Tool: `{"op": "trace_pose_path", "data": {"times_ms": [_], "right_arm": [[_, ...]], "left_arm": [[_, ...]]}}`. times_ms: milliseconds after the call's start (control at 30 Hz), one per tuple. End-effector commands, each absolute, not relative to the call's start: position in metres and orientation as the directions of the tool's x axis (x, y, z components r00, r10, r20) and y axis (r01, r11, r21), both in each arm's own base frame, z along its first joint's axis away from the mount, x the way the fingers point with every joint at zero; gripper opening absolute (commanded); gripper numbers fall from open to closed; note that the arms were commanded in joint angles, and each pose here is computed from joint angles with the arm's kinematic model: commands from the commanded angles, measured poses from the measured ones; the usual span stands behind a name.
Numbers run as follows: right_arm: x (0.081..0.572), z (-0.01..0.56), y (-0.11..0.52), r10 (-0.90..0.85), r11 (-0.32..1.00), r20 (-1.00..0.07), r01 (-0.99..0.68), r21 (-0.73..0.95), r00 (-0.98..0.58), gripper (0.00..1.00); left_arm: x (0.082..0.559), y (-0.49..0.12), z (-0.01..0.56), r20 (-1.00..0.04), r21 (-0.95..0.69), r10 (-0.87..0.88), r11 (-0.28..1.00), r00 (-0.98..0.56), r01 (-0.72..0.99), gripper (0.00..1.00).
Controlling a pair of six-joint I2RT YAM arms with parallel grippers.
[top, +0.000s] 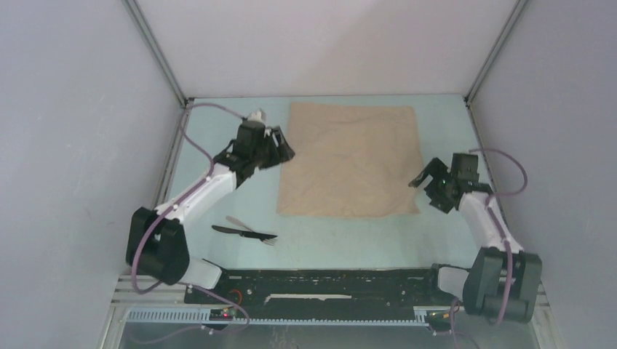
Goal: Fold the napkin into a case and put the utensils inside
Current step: Pick up the flattened napkin from the center of the board.
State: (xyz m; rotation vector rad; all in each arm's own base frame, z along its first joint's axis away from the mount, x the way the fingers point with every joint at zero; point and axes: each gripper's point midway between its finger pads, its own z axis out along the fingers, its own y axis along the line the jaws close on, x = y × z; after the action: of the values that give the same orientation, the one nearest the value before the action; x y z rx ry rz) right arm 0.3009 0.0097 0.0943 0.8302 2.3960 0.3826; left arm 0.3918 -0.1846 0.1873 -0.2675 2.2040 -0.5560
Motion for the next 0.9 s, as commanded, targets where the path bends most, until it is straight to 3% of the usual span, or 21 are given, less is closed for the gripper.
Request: {"op": "trace_pose_path", "data": {"times_ms": [0,233,367,467,600,700,867], "right_arm": [[0.281,0.083,0.007,0.748,0.650,-0.372,0.495,0.577,-0.549,1.00],[0.271,0.068,0.007,0.835,0.510,-0.226,0.553,0.659,-0.501,0.98],[0.270,0.054,0.008,0.918,0.337,-0.119,0.585,0.738,-0.379,0.78],[0.266,0.044,0.003,0.959,0.238,-0.078,0.632,0.738,-0.271,0.75],[0.250,0.027,-0.013,0.987,0.162,-0.114,0.702,0.693,-0.115,0.68],[0.247,0.024,-0.021,0.991,0.121,-0.130,0.699,0.704,-0.041,0.49],[0.256,0.030,-0.021,0.993,0.109,-0.113,0.684,0.721,-0.039,0.44]], "left_arm": [[0.326,-0.198,0.163,-0.592,-0.573,-0.377,0.819,-0.712,0.042,0.72],[0.256,-0.210,0.154,-0.572,-0.616,-0.338,0.778,-0.747,0.120,0.72],[0.243,-0.206,0.161,-0.574,-0.646,-0.365,0.752,-0.733,0.132,0.72],[0.240,-0.203,0.176,-0.594,-0.653,-0.375,0.741,-0.712,0.154,0.72],[0.237,-0.200,0.194,-0.622,-0.645,-0.368,0.742,-0.691,0.185,0.72],[0.237,-0.197,0.199,-0.636,-0.636,-0.369,0.748,-0.678,0.189,0.72],[0.234,-0.200,0.203,-0.629,-0.648,-0.369,0.735,-0.684,0.199,0.72]]}}
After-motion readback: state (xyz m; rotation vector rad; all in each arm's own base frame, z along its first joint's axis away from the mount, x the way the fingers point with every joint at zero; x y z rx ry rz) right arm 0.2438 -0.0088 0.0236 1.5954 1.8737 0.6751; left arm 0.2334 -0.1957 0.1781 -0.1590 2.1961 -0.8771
